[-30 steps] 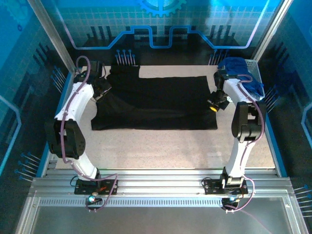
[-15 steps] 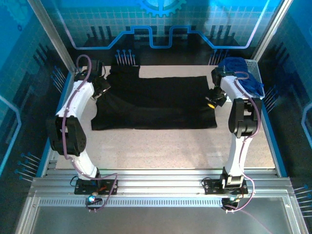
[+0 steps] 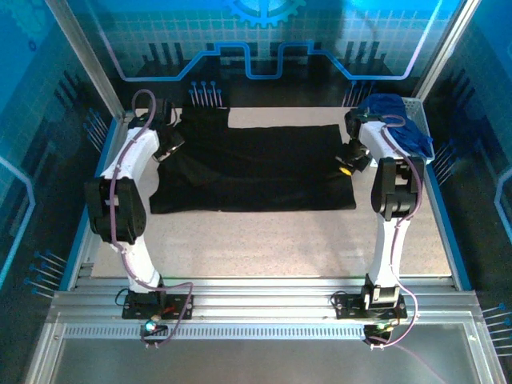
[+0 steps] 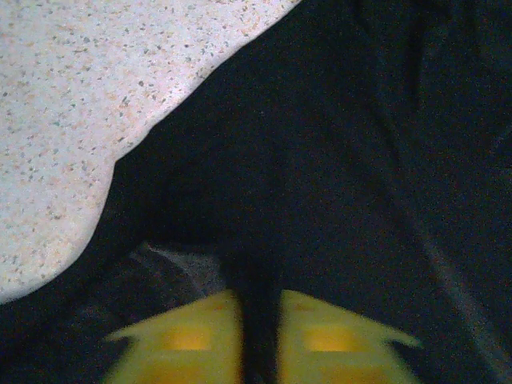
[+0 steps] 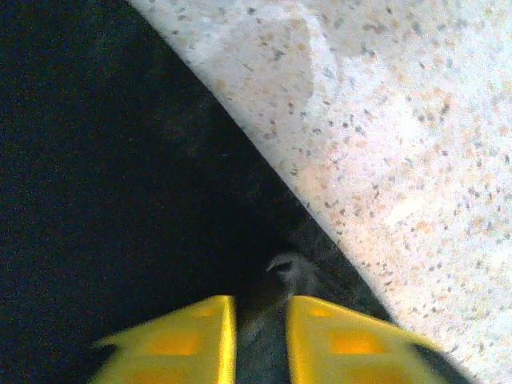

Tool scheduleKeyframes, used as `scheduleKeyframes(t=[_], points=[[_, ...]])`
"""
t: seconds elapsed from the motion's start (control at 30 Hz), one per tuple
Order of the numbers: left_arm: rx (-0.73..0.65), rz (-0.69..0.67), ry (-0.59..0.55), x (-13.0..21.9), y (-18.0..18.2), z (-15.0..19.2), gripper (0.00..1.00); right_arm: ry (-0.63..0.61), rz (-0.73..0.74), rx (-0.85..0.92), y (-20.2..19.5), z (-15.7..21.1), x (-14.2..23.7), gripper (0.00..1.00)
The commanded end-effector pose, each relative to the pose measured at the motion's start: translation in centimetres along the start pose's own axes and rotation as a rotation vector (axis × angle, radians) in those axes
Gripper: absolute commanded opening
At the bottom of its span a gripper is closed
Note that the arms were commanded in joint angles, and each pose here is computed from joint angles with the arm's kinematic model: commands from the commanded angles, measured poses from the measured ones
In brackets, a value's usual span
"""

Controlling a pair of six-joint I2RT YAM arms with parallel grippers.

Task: Fold and stack the t-shirts

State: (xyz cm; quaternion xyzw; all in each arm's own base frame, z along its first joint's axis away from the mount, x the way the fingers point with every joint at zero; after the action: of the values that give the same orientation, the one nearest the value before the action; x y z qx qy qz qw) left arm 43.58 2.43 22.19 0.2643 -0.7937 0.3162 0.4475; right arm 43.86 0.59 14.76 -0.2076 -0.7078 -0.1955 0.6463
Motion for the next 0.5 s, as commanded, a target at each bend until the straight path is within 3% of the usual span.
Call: scheduleKeyframes(t=[0.0,0.07,0.2,0.3,0.47], points=[[0.002,0.021,-0.006,0.6,0.2,-1.5,0.53,-0.050,-0.029,0.059,0.8,-0.2,2.0,0.44],[0.012,0.004,0.002,1.5,0.7,-1.3,0.64,-0.066,-0.050,0.076,0.7,0.1,3.4,0.52],[0.050,-0.083,0.059,2.7,3.4,0.8,0.71,-0.059,-0.110,0.082,-0.1,2.0,5.2,0.57],[0.145,-0.133,0.125,2.6,6.9,3.3,0.67,-0.026,-0.147,0.080,-1.3,5.1,5.3,0.57],[0.431,-0.181,0.263,1.0,13.6,5.6,0.53,0.050,-0.193,0.057,-4.0,10.1,3.8,0.48]])
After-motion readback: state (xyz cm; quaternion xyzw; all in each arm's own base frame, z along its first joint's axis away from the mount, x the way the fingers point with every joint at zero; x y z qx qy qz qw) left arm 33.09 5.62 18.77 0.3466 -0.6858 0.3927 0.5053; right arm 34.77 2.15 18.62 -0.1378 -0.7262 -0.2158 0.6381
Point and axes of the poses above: each hand's point on the last joint's axis, 136 mm out from that joint toward the fingers, its own x axis back along the fingers, its own y axis along the line the jaws close on, z = x × y, the point moved 9 cm from there along x, back along the fingers, and after that the axes turned 6 degrees about x, right-handed, at the moved point
